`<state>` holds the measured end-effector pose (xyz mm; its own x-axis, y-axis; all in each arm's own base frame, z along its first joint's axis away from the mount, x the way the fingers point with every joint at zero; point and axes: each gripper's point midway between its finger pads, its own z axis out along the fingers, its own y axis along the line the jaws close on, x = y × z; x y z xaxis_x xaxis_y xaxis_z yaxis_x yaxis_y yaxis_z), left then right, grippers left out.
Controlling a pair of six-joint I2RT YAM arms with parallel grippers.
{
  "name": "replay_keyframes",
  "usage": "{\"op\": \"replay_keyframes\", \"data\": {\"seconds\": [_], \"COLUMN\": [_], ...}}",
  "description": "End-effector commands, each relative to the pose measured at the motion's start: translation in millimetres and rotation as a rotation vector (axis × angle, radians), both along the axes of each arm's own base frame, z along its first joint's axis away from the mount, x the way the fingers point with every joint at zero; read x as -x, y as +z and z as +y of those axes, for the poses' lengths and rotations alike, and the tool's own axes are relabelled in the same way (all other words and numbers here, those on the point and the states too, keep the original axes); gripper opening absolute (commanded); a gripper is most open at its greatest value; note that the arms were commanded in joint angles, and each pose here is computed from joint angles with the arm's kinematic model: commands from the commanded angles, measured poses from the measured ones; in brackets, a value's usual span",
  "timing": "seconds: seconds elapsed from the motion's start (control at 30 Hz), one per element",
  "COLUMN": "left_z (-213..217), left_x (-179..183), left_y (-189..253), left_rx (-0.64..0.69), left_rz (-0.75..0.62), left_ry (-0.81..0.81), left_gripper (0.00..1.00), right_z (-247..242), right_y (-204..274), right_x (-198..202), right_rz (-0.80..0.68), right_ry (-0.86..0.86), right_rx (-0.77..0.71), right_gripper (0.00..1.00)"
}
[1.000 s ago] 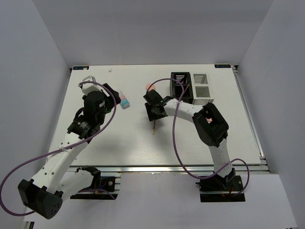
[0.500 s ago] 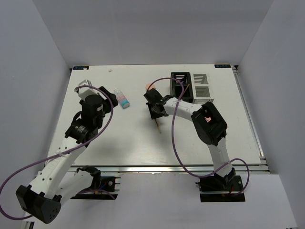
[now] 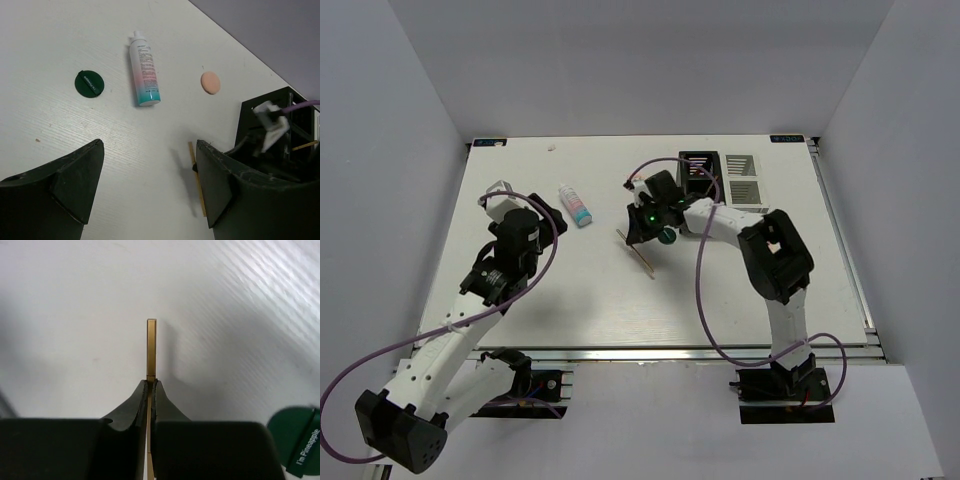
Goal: Organize the makeup
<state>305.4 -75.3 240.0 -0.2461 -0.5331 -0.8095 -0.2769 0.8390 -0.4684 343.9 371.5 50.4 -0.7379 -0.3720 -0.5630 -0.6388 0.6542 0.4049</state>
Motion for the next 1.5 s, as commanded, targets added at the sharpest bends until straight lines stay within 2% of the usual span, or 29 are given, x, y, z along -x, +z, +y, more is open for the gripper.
{"op": "replay_keyframes", "data": {"seconds": [0.0,0.17,0.23,0.3,0.33,0.6,0.93,1.1,1.17,1.2,1.23,1.47], "left_z": [5.7,5.0,4.2,3.9,4.0,-1.9,1.1,3.9,3.8,2.8,2.9,-3.6], "left_x": [3.9,2.6,2.1,1.4,1.3,-6.8,-5.0,-1.9,-1.3,-2.4,-1.5,-17.6], "left_y": [-2.2,-8.4,-11.7,-15.7,-17.0,-27.1,-35.9,-40.3,-43.2,-44.0,-47.5,-68.1], "left_rx": [0.021,0.045,0.054,0.06,0.063,0.086,0.112,0.139,0.154,0.16,0.16,0.217], "left_rz": [-0.009,-0.008,-0.006,-0.003,-0.003,0.009,0.018,0.021,0.031,0.039,0.06,0.214], "left_ry": [0.033,0.047,0.049,0.054,0.057,0.058,0.09,0.115,0.125,0.127,0.13,0.11], "left_gripper": [0.83,0.83,0.83,0.83,0.83,0.83,0.83,0.83,0.83,0.82,0.82,0.84], "right_z": [22.4,-12.8,-37.7,-63.0,-70.5,-133.2,-158.2,-164.6,-167.8,-168.8,-170.1,-182.8], "right_y": [142.2,221.9,251.9,259.0,268.0,250.8,204.4,176.4,172.8,171.8,170.7,189.0], "right_x": [-12.5,-30.3,-44.3,-53.4,-57.4,-97.9,-125.6,-128.7,-127.5,-127.3,-127.8,-124.5], "right_rz": [-0.305,-0.432,-0.549,-0.636,-0.725,-0.89,-0.951,-0.925,-0.928,-0.926,-0.927,-0.941], "right_ry": [0.26,0.33,0.319,0.288,0.296,0.219,0.135,0.126,0.13,0.129,0.13,0.117], "right_rx": [-0.424,-0.661,-0.709,-0.713,-0.718,-0.645,-0.578,-0.538,-0.526,-0.521,-0.509,-0.493], "right_gripper": [0.0,0.0,0.0,0.0,0.0,0.0,0.0,0.11,0.22,0.31,0.35,0.5]}}
